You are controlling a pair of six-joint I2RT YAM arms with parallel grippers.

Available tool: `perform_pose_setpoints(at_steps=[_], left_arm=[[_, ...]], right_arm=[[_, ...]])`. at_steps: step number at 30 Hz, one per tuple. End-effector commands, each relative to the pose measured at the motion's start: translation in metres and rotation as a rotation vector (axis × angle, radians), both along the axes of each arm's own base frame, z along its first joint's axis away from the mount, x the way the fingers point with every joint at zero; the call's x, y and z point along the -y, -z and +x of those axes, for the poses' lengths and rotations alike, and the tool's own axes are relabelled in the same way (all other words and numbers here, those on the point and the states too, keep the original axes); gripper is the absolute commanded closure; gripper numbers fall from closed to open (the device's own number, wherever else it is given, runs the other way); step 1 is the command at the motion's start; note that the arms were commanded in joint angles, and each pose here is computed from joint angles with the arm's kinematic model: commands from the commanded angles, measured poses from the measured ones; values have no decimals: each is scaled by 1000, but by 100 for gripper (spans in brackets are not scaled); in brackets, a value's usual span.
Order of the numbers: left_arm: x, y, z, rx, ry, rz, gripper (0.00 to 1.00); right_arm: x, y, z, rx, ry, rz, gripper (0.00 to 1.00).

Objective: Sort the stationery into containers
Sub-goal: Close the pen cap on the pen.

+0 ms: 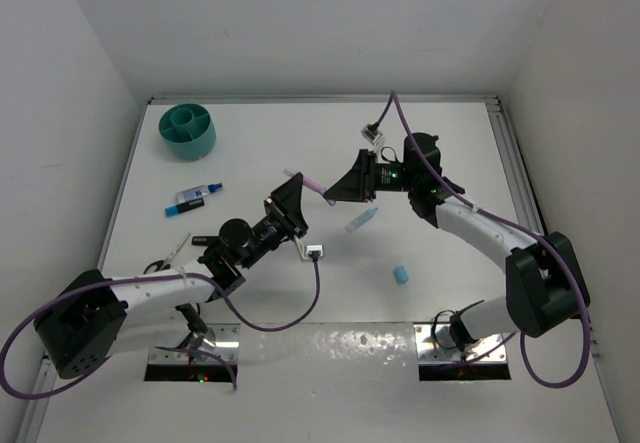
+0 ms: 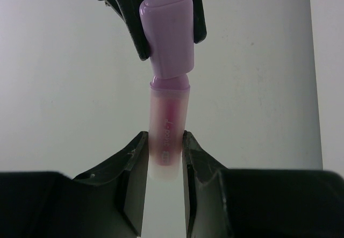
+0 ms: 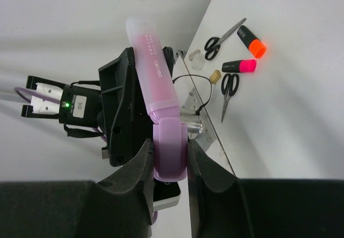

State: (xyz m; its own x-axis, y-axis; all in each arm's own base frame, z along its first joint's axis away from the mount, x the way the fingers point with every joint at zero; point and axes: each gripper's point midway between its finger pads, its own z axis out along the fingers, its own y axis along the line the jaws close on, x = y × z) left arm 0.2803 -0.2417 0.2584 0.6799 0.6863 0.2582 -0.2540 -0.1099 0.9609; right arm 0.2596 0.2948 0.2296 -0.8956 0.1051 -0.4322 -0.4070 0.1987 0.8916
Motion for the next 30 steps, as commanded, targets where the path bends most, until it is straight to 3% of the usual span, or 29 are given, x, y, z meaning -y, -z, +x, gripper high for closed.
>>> perform_pose_setpoints(at_steps=[1,21,27,30], left_arm=[[52,-9,-41,25,274,11,100],[65,12,-51,-186,392,-75,100],[82,27,-76,-293,596,-75,100],[83,40,-88,-275,669,-27,100]], right_arm=[[2,-37,34,188,142,61,100],[9,-16,17,104,161,98,100],[7,-9,-11,72,56,154,100],[9,3,-31,-3,-15,155,100]])
